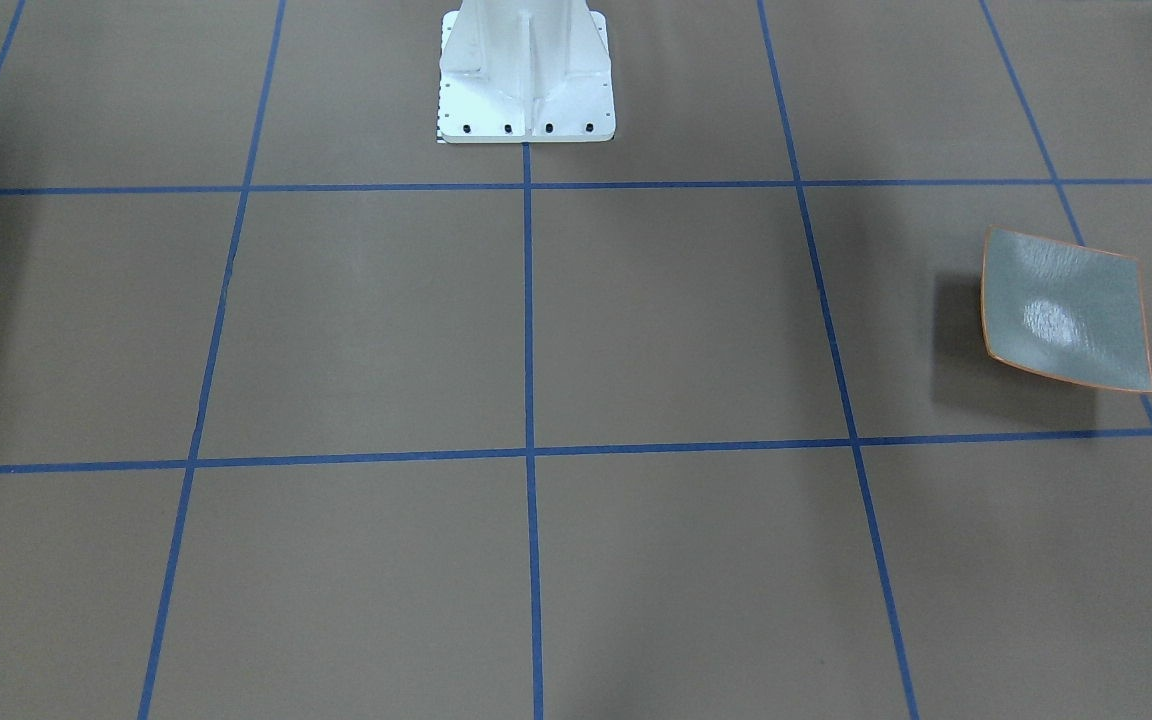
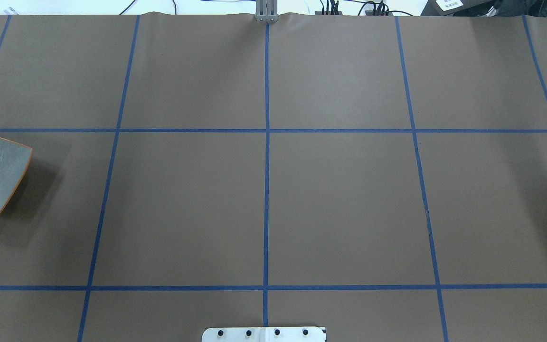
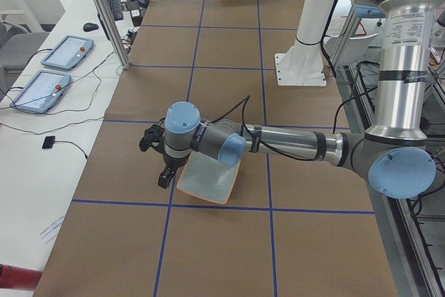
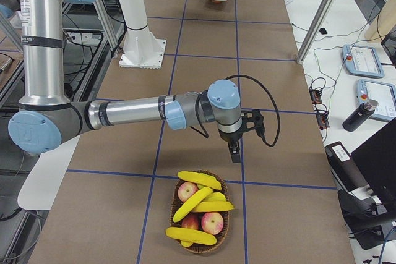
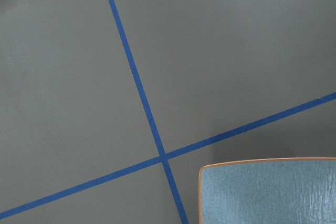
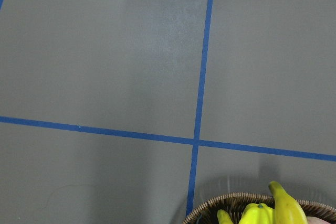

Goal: Transfer all bananas from basket to plate

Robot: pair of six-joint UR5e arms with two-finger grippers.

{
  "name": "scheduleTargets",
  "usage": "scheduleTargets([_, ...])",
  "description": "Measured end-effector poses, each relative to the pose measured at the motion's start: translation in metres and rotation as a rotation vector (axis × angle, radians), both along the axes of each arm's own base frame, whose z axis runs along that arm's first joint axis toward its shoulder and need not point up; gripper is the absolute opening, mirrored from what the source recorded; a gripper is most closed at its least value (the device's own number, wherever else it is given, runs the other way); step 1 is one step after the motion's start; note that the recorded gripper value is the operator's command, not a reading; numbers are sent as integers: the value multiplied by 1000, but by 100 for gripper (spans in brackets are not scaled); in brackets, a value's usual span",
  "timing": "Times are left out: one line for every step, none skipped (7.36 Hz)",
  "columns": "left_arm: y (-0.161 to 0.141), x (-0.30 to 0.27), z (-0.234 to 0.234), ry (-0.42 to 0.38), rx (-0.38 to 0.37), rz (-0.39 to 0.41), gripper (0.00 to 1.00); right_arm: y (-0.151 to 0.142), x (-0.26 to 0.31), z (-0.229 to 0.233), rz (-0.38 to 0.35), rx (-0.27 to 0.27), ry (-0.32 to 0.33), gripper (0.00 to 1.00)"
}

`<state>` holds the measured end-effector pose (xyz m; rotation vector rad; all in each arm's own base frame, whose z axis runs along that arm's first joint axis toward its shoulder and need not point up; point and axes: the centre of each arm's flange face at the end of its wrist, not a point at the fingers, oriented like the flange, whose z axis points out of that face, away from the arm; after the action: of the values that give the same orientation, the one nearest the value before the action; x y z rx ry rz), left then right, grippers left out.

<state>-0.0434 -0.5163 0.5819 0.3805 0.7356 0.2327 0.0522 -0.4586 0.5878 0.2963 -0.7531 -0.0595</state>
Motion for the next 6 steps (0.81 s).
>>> scheduleTargets([0, 0, 1, 0, 0, 0, 100, 17, -16, 12, 11, -7, -16, 100])
scheduleTargets([0, 0, 1, 0, 0, 0, 100, 29, -35, 21, 45, -40, -22, 100])
scheduleTargets([0, 0, 1, 0, -1, 0, 100, 40, -53, 32, 89, -71, -4, 98])
scheduleTargets([0, 0, 2, 0, -3, 0, 100, 54, -64, 48, 120, -89, 17, 98])
scheduleTargets([0, 0, 4, 0, -6, 0, 100, 66, -67, 71, 139, -94, 31, 97])
scheduleTargets([1, 0, 5, 0, -8, 0, 100, 77, -66, 99, 161, -88, 32, 96])
